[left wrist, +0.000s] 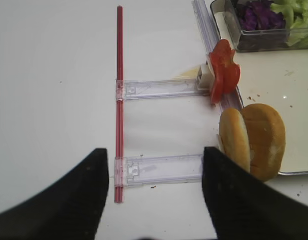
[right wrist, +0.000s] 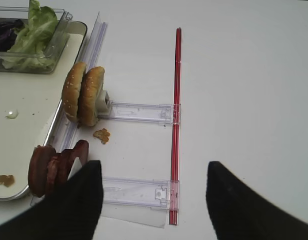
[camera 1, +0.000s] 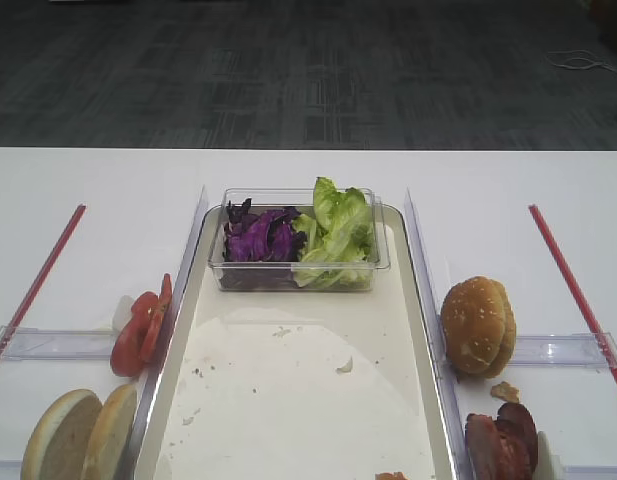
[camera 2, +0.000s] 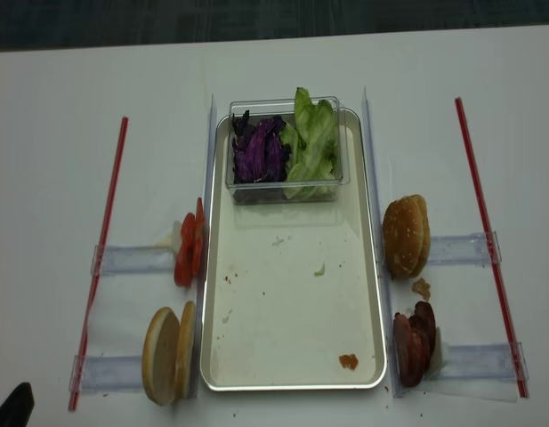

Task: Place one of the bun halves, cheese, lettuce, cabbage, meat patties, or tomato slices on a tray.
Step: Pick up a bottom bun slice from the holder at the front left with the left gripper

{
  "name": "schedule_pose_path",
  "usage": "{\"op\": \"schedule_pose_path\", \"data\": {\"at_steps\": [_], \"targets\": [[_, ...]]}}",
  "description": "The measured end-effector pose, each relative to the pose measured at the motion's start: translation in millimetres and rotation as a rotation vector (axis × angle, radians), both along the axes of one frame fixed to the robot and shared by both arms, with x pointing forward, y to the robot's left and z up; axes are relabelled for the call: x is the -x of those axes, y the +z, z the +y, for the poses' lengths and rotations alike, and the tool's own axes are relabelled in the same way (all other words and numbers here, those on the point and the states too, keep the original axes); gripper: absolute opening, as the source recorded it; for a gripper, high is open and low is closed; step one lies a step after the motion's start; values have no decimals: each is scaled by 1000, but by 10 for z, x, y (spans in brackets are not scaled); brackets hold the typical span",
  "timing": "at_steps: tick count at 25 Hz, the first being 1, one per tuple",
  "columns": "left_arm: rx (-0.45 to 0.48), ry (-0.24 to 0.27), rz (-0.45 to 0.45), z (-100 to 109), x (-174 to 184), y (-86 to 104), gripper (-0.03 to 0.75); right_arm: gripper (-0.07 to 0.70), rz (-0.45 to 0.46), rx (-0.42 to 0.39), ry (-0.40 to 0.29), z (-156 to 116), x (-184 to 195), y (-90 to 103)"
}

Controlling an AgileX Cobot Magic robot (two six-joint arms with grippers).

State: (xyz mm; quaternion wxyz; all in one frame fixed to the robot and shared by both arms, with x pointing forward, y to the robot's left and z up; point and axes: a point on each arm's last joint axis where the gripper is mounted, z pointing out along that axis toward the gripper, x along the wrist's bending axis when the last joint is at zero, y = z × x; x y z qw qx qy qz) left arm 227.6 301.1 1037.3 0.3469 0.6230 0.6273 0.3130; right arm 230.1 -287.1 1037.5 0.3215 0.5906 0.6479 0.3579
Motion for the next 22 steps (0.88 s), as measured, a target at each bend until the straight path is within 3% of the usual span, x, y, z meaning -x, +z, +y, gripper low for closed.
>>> {"op": "schedule_pose_path", "data": {"at_steps": [22], "targets": [[0,0,0,0,0,0,396,470,0,-2,-1,0,0,0]]}}
